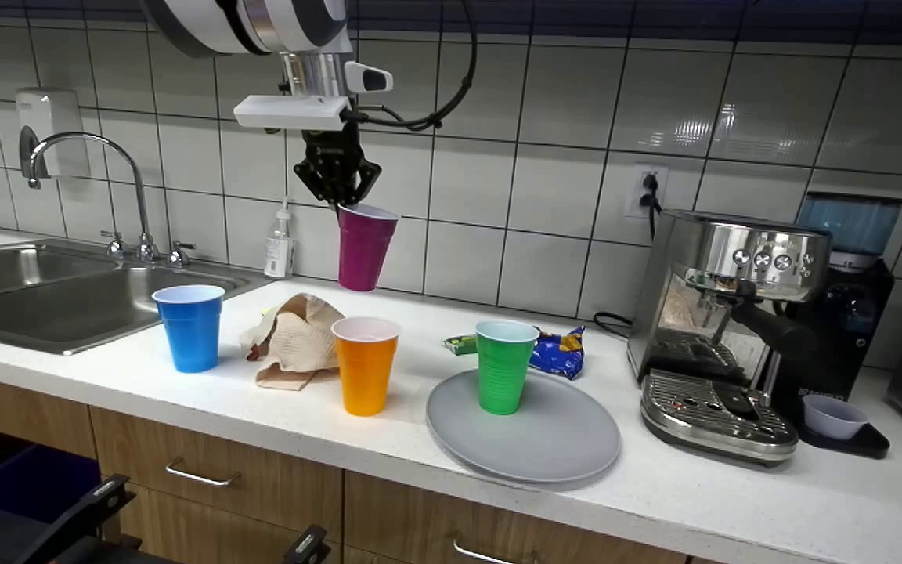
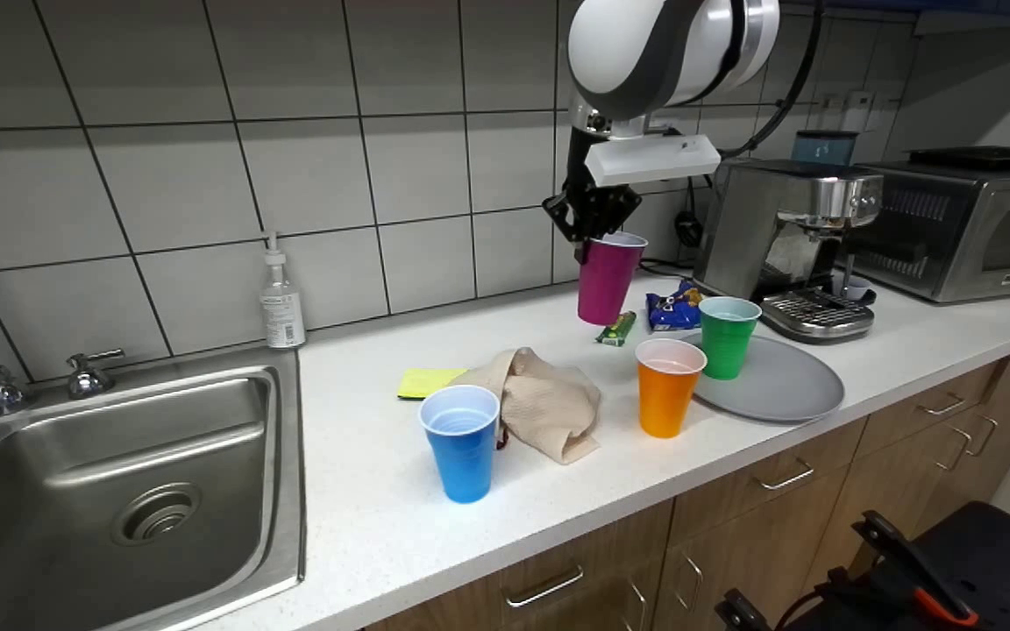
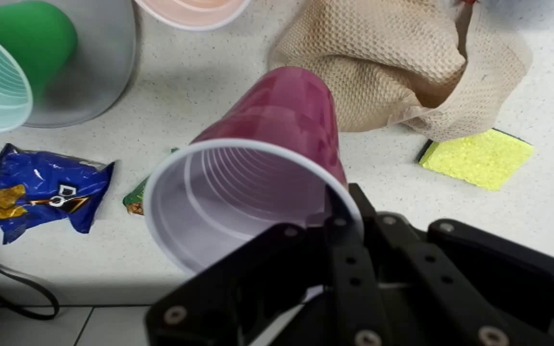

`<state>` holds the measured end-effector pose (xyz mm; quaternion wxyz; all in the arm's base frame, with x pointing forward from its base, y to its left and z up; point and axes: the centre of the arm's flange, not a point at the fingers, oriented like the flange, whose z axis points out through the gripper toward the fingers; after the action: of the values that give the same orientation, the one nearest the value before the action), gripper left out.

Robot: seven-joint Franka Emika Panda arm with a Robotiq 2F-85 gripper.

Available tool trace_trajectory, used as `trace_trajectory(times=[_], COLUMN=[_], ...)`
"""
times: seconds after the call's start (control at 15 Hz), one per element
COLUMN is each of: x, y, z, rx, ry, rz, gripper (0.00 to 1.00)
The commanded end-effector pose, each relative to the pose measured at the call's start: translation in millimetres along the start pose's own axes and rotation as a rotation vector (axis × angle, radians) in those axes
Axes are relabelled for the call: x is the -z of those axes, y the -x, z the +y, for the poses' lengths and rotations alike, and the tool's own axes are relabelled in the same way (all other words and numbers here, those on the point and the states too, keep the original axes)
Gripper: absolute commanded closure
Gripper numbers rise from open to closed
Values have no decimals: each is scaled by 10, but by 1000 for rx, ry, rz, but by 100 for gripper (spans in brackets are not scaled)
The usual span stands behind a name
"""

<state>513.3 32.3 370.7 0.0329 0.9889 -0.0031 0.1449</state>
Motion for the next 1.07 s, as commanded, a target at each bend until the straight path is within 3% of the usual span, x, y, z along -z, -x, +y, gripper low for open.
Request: trace_trajectory(times=[0.0,1.0], x=[171,212], y=[227,671], z=[69,216], rx=[2,-11], ry=[25,47], rz=[6,-56], gripper=[99,99])
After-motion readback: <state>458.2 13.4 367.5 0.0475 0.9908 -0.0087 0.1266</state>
